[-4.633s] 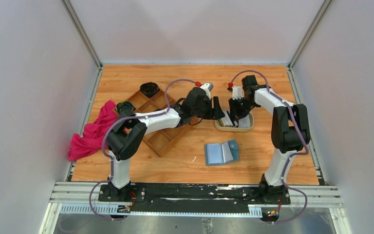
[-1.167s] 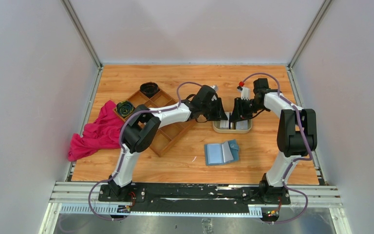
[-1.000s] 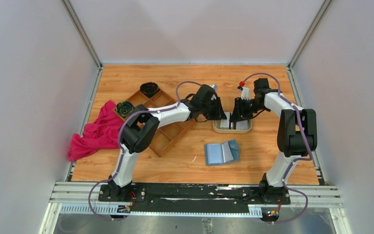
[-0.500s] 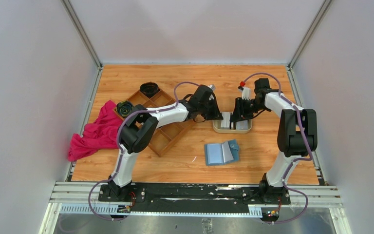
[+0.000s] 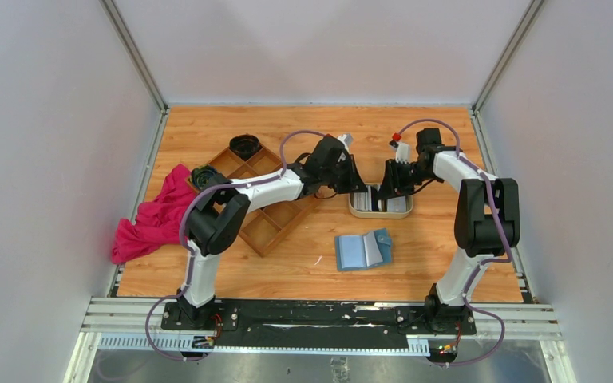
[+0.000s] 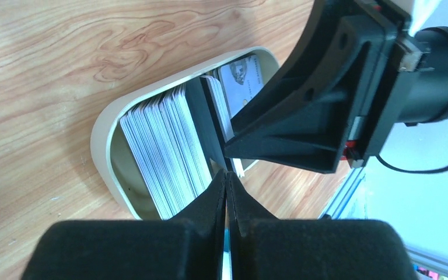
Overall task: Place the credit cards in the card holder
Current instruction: Pick up the credit card from the storage box.
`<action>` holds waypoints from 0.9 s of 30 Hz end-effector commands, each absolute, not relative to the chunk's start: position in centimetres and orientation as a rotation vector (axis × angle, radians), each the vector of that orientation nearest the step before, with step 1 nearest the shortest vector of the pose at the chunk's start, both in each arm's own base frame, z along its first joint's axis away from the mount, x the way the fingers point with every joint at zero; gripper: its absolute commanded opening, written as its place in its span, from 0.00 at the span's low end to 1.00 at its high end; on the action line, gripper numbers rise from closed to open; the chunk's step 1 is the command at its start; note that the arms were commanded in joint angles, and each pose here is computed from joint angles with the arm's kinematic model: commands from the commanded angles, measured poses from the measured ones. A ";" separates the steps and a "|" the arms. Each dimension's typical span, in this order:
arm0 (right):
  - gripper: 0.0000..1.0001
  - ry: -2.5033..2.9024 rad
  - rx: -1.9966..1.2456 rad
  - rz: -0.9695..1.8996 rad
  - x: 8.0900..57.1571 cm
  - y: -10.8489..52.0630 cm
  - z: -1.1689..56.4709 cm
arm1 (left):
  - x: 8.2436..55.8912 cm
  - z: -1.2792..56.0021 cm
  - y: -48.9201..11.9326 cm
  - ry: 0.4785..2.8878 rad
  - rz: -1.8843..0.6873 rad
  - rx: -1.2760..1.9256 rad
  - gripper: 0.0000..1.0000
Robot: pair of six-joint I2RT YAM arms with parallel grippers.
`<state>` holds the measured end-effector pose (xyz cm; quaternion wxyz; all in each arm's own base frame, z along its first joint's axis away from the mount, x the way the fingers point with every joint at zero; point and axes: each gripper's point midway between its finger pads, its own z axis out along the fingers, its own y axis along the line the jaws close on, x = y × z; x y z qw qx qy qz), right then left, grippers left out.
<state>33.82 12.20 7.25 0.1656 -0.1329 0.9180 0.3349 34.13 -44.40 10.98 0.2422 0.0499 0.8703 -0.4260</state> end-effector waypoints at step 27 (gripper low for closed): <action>0.09 2.606 -0.296 1.045 33.5 10.6 7.1 | 34.4 9.7 -49.1 2.375 -1.286 0.053 0.61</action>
